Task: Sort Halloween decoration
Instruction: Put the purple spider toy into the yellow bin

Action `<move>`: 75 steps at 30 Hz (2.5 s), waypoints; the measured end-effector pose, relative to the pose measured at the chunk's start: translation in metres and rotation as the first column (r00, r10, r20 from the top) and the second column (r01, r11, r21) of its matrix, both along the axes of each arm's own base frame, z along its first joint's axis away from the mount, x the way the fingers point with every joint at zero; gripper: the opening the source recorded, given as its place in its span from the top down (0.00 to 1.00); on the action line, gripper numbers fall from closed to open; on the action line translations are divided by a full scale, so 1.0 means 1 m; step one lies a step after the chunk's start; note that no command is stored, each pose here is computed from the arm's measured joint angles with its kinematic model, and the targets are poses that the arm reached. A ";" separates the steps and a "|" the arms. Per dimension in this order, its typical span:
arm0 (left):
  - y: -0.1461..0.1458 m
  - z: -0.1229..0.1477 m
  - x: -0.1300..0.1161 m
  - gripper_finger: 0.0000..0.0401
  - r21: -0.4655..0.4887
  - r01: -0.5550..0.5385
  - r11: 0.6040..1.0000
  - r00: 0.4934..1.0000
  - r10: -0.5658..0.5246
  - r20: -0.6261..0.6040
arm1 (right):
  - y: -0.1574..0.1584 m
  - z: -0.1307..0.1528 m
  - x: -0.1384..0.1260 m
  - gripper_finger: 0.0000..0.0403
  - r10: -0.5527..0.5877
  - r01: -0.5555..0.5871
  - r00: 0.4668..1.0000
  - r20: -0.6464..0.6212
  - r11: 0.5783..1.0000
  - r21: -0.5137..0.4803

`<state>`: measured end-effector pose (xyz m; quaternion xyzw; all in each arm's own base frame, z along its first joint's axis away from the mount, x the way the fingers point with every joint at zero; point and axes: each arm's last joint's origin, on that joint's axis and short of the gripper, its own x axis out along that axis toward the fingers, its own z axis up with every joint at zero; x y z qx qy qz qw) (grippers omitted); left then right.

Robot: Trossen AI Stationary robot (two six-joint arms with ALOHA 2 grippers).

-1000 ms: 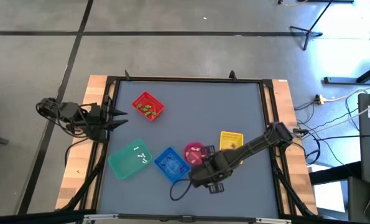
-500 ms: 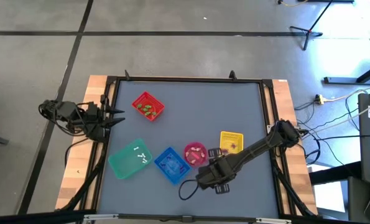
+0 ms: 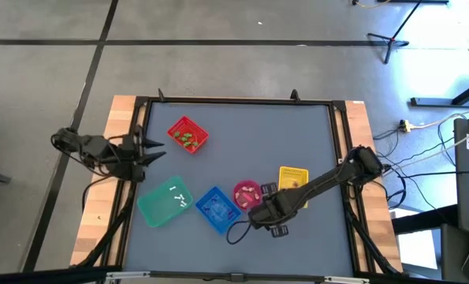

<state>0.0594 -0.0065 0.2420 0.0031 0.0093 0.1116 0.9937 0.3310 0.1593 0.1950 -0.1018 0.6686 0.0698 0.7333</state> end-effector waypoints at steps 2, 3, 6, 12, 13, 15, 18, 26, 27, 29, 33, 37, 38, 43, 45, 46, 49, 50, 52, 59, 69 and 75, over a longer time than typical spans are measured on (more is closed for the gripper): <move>-0.002 -0.009 0.005 0.67 -0.018 0.000 1.000 1.000 0.000 -0.002 | -0.005 0.000 0.004 0.57 0.004 -0.004 1.000 0.015 1.000 0.002; -0.003 -0.014 0.007 0.67 -0.024 -0.001 1.000 1.000 0.001 -0.012 | -0.007 0.000 0.005 0.57 0.010 -0.010 1.000 0.015 1.000 0.001; -0.005 -0.029 0.013 0.67 -0.032 -0.003 0.999 0.999 0.002 -0.033 | -0.010 0.000 0.009 0.57 0.026 -0.026 0.999 0.036 1.000 0.007; -0.007 -0.046 0.019 0.67 -0.065 -0.042 0.997 0.998 0.039 -0.047 | -0.010 -0.002 0.007 0.57 0.108 -0.107 0.994 -0.007 0.992 0.061; -0.007 -0.047 0.019 0.67 -0.075 -0.055 0.996 0.998 0.051 -0.045 | -0.009 -0.002 0.007 0.57 0.115 -0.113 0.993 -0.018 0.991 0.078; -0.007 -0.047 0.019 0.67 -0.080 -0.060 0.995 0.997 0.057 -0.043 | -0.008 -0.004 0.007 0.57 0.126 -0.124 0.992 -0.019 0.988 0.093; -0.007 -0.047 0.019 0.67 -0.079 -0.060 0.995 0.997 0.057 -0.043 | -0.006 -0.008 0.011 0.57 0.142 -0.141 0.990 -0.006 0.986 0.094; -0.007 -0.047 0.019 0.67 -0.030 -0.054 0.998 0.997 0.052 -0.055 | -0.015 -0.028 0.012 0.57 0.162 -0.162 0.987 0.001 0.987 0.001; -0.007 -0.047 0.019 0.67 -0.027 -0.054 0.998 0.997 0.053 -0.056 | -0.015 -0.029 0.011 0.57 0.161 -0.161 0.987 0.003 0.987 -0.015; -0.007 -0.047 0.019 0.67 -0.016 -0.056 0.998 0.997 0.055 -0.058 | -0.017 -0.030 0.010 0.57 0.167 -0.167 0.986 -0.007 0.985 -0.036; -0.007 -0.047 0.019 0.67 -0.020 -0.056 0.998 0.997 0.055 -0.058 | -0.017 -0.029 0.014 0.57 0.204 -0.203 0.979 0.012 0.979 -0.025; -0.007 -0.047 0.019 0.67 -0.027 -0.057 0.998 0.997 0.055 -0.056 | -0.022 -0.029 0.017 0.57 0.227 -0.226 0.974 0.027 0.974 -0.035; -0.007 -0.047 0.019 0.67 -0.027 -0.057 0.998 0.997 0.055 -0.056 | -0.024 -0.030 0.018 0.57 0.232 -0.231 0.972 0.025 0.972 -0.036; -0.007 -0.047 0.019 0.67 -0.028 -0.057 0.998 0.997 0.055 -0.056 | -0.039 -0.036 0.024 0.57 0.197 -0.197 0.980 -0.004 0.980 -0.023; -0.007 -0.047 0.019 0.67 -0.028 -0.057 0.998 0.997 0.055 -0.056 | -0.045 -0.037 0.025 0.57 0.182 -0.182 0.983 -0.014 0.983 -0.001; -0.007 -0.047 0.019 0.67 -0.028 -0.057 0.998 0.997 0.055 -0.056 | -0.046 -0.037 0.026 0.57 0.177 -0.176 0.984 -0.015 0.984 0.011; -0.007 -0.047 0.019 0.67 -0.028 -0.057 0.998 0.997 0.055 -0.057 | -0.048 -0.037 0.026 0.57 0.173 -0.172 0.985 -0.022 0.985 0.029; -0.007 -0.047 0.019 0.67 -0.028 -0.057 0.998 0.997 0.055 -0.056 | -0.047 -0.037 0.024 0.57 0.176 -0.175 0.984 -0.032 0.984 0.031; -0.007 -0.047 0.019 0.67 -0.029 -0.057 0.998 0.997 0.055 -0.056 | -0.044 -0.036 0.022 0.57 0.186 -0.185 0.982 -0.039 0.982 0.037; -0.007 -0.047 0.019 0.67 -0.034 -0.058 0.998 0.997 0.056 -0.055 | -0.037 -0.035 0.019 0.57 0.231 -0.228 0.972 -0.047 0.972 0.058; -0.007 -0.048 0.019 0.67 -0.027 -0.046 0.999 0.997 0.044 -0.062 | -0.037 -0.050 0.023 0.57 0.261 -0.259 0.962 -0.079 0.965 0.034; -0.007 -0.049 0.019 0.67 -0.019 -0.046 0.999 0.996 0.044 -0.076 | -0.037 -0.052 0.022 0.59 0.262 -0.260 0.962 -0.081 0.965 0.035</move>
